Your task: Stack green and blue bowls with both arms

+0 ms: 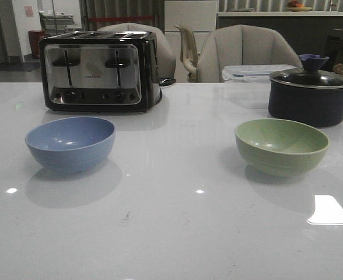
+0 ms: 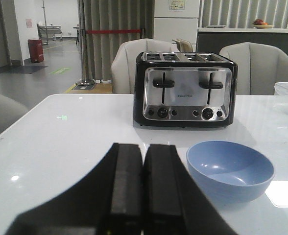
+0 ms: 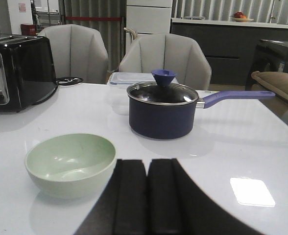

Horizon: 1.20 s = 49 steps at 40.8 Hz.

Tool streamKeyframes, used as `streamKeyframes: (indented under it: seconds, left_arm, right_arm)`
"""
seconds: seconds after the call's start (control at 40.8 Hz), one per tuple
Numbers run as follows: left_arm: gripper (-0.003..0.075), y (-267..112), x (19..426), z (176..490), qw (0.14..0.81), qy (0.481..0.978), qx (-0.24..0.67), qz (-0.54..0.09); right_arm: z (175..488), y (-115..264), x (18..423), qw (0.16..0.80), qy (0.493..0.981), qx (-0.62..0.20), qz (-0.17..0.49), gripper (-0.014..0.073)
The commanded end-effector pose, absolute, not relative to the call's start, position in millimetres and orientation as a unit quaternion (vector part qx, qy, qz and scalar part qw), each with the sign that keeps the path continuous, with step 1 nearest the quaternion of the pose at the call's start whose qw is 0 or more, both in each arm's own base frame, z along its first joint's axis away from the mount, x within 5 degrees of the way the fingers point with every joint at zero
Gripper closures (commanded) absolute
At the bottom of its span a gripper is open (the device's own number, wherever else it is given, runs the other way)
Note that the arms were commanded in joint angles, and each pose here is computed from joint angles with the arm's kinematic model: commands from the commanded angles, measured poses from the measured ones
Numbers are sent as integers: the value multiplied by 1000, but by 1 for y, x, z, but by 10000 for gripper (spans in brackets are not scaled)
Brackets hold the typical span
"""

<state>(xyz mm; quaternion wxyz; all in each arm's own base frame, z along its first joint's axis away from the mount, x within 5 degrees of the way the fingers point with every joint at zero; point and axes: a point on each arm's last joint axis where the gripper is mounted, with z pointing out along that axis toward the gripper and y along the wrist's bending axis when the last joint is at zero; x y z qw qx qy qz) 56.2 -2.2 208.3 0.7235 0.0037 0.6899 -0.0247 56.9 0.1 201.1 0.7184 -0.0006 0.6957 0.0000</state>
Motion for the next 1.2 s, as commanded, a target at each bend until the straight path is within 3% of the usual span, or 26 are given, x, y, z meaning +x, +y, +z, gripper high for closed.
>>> streamKeyframes:
  seconds: [0.0,0.735,0.833,1.029,1.176]
  left_arm:
    - [619,-2,55,211,753,657,1,-26]
    - [619,-2,54,216,767,640,-2,-29]
    - [619,-2,49,237,788,615,-2,-31]
    - [619,-1,25,310,831,556,-2,-33]
    - [619,-1,15,360,824,565,-1,-33]
  right_arm:
    - [211,-1,54,757,653,1,-6,561]
    - [216,-1,53,767,642,0,-8,561]
    - [233,0,50,774,633,-1,-7,561]
    - [295,0,29,802,598,-4,-6,561]
    - [339,1,24,796,605,-7,-6,561]
